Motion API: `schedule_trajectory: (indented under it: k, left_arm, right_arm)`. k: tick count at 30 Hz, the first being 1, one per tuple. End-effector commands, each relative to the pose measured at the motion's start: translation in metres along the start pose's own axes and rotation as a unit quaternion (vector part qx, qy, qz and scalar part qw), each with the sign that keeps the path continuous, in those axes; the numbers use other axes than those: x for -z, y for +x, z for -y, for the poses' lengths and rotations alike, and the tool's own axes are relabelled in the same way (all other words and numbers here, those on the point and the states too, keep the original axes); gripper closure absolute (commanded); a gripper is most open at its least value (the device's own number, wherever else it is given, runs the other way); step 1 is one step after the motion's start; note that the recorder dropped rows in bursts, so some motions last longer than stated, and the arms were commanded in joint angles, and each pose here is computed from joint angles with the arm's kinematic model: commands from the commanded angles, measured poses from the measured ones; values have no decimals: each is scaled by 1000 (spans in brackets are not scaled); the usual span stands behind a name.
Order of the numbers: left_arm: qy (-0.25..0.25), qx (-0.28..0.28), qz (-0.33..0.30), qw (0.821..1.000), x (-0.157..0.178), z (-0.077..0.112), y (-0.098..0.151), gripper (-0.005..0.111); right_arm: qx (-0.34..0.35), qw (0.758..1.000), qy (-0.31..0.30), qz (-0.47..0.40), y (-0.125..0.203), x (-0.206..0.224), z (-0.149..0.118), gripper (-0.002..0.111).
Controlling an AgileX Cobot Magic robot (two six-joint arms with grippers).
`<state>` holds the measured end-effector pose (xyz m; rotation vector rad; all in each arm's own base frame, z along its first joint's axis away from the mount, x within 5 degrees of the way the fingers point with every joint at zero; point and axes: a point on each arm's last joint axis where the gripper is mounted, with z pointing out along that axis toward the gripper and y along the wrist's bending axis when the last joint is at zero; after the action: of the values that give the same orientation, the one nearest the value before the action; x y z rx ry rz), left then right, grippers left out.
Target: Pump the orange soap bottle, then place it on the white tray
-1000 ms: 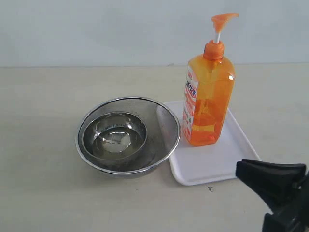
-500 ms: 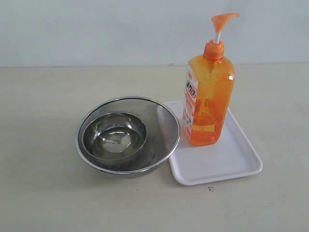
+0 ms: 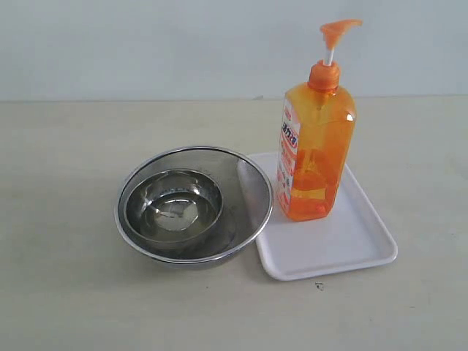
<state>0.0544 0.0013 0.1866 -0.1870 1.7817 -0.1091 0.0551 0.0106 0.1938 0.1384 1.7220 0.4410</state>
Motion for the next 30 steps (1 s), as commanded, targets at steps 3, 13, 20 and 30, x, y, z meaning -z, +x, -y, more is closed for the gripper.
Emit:
schedule_trajectory:
  k: [3, 13, 20, 30]
  left_arm:
    - [-2, 3, 2, 1000, 0, 0, 1, 101]
    - [-2, 3, 2, 1000, 0, 0, 1, 101]
    - [-2, 3, 2, 1000, 0, 0, 1, 101]
    - [-2, 3, 2, 1000, 0, 0, 1, 101]
  right_arm:
    - [69, 997, -11, -12, 3, 0, -1, 106]
    - [114, 990, 20, -78, 15, 2, 5, 106]
    - [110, 990, 40, -77, 15, 2, 8, 106]
    - [104, 991, 42, -69, 13, 2, 8, 106]
